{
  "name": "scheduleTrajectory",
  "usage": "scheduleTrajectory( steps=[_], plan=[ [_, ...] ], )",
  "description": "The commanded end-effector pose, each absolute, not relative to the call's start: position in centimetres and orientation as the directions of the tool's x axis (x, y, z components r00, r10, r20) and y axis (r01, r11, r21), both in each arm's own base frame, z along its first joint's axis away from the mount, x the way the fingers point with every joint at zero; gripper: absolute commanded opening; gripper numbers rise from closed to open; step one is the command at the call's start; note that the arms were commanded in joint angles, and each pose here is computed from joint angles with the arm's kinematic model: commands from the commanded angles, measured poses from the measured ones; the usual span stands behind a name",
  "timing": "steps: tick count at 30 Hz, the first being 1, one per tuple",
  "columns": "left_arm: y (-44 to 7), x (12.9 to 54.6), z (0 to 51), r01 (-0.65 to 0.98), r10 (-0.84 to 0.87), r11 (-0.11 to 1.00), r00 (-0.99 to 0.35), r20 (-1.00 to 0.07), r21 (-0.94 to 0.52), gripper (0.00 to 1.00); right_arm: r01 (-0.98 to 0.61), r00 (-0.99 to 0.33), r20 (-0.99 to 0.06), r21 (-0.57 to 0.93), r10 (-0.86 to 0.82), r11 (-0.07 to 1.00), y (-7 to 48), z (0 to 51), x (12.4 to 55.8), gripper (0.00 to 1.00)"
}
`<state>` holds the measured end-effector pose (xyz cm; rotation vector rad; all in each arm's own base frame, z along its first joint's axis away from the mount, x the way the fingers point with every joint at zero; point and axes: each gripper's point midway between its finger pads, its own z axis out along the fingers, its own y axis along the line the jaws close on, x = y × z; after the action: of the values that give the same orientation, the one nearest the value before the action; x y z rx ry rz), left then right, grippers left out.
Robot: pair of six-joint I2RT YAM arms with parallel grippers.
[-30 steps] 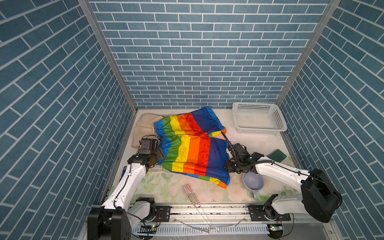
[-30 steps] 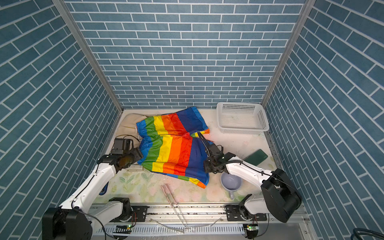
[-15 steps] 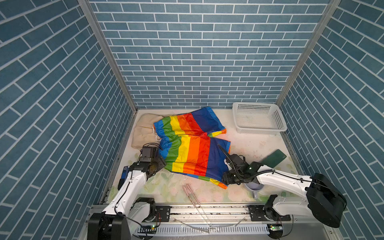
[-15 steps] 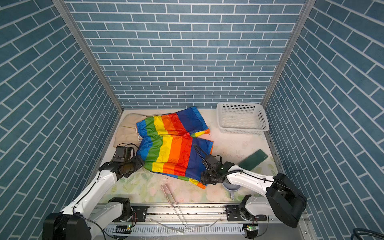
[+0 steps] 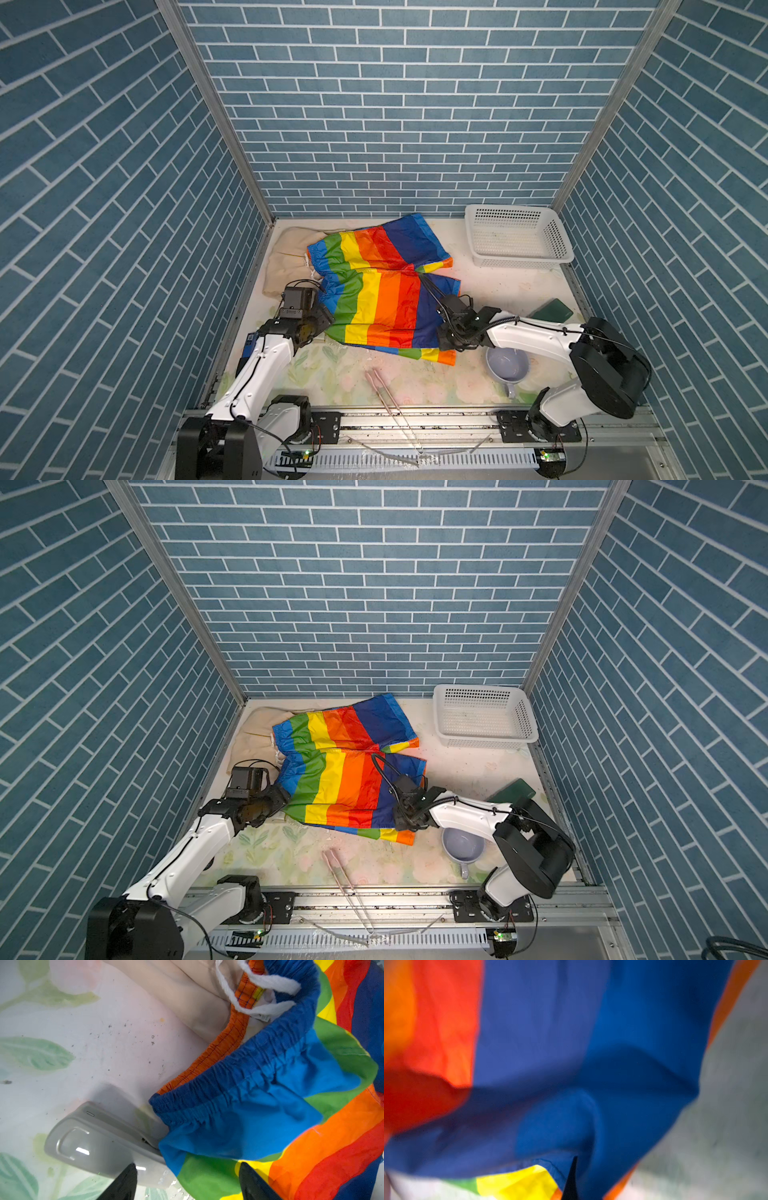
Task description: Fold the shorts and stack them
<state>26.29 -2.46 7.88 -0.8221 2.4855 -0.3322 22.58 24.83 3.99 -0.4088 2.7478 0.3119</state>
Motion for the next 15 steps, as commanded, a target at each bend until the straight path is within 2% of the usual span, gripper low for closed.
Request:
scheduleTrajectory(
  steps=[1,3,5,6,8,9,11,15],
  plan=[
    [-2.7,27.7,9.1,-0.462,-0.599,0.796,-0.69,-0.406,-0.39,0.76,-0.359,-0.825,-0.491,0.069,-0.282,0.931,25.1,7.3,27.4,0.0],
    [-2.6,28.2,9.2,-0.459,-0.591,0.803,-0.692,-0.414,-0.38,0.76,-0.384,-0.785,-0.543,0.051,-0.297,0.922,25.6,8.6,29.8,0.0],
    [-2.9,28.9,9.4,-0.453,-0.591,0.802,-0.694,-0.411,-0.388,0.76,-0.388,-0.779,-0.548,0.038,-0.306,0.921,25.5,9.1,32.0,0.0],
    [-3.1,29.2,9.3,-0.446,-0.589,0.802,-0.699,-0.406,-0.397,0.77,-0.394,-0.781,-0.542,0.041,-0.311,0.918,25.6,9.2,32.7,0.04],
    [-3.4,29.6,9.2,-0.439,-0.591,0.799,-0.702,-0.397,-0.412,0.77,-0.407,-0.79,-0.518,0.041,-0.329,0.913,25.7,9.1,33.2,0.27],
    [-3.5,29.5,8.9,-0.439,-0.589,0.799,-0.706,-0.392,-0.41,0.78,-0.414,-0.791,-0.511,0.043,-0.336,0.909,25.7,9.1,33.0,0.32],
    [-3.5,29.3,8.4,-0.441,-0.587,0.801,-0.713,-0.385,-0.405,0.77,-0.421,-0.802,-0.498,0.08,-0.33,0.903,25.6,9.0,31.9,0.39],
    [-3.3,28.9,7.4,-0.446,-0.577,0.811,-0.721,-0.383,-0.379,0.77,-0.407,-0.842,-0.447,0.155,-0.303,0.9,24.3,9.0,28.4,0.47]
  ],
)
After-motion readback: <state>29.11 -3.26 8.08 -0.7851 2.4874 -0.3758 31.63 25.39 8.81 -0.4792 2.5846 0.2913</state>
